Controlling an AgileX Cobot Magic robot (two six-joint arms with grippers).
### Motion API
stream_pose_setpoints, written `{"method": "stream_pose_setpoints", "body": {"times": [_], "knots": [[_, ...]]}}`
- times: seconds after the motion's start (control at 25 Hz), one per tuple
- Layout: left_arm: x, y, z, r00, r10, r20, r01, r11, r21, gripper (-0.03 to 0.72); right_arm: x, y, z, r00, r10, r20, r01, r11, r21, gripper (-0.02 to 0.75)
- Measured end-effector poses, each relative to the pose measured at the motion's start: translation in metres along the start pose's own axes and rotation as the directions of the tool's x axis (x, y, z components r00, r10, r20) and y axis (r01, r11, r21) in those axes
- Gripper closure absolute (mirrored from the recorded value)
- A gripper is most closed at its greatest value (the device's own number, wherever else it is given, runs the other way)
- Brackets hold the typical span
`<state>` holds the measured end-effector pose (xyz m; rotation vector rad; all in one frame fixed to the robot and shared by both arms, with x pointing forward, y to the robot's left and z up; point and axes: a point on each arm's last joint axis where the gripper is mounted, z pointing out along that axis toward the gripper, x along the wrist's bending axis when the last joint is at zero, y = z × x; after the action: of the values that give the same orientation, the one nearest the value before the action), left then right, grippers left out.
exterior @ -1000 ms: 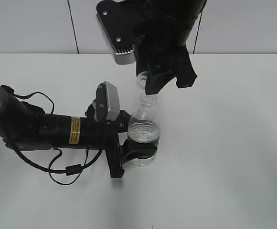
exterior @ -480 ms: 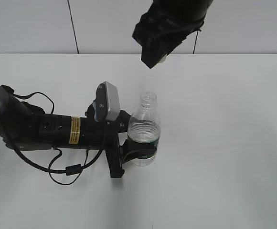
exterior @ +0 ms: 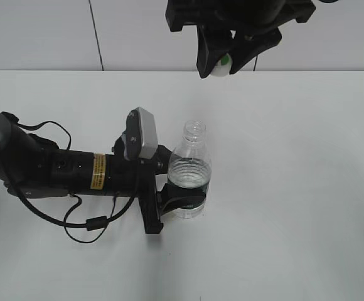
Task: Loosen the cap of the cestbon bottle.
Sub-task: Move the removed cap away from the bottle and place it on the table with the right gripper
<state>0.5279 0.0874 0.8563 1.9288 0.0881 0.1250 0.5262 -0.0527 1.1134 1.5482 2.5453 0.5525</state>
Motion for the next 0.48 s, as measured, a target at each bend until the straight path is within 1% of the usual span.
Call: {"method": "stream_pose_setpoints", "body": {"times": [0.12, 0.24, 0.48], "knots": [[0.0, 0.0, 0.0, 1.0, 0.0, 0.0, 0.0, 1.0, 0.0, 0.314, -0.008, 0.001, 0.002, 1.0, 0.009, 0.017, -0.009, 1.0, 0.004, 0.44], [0.0, 0.0, 0.0, 1.0, 0.0, 0.0, 0.0, 1.0, 0.0, 0.315, -0.022, -0.002, 0.01, 0.998, 0.008, 0.061, -0.01, 0.999, 0.03, 0.44], [0.0, 0.0, 0.0, 1.0, 0.001, 0.0, -0.001, 1.0, 0.0, 0.315, -0.074, -0.023, 0.034, 0.987, 0.031, 0.158, -0.055, 0.987, 0.148, 0.44]]}}
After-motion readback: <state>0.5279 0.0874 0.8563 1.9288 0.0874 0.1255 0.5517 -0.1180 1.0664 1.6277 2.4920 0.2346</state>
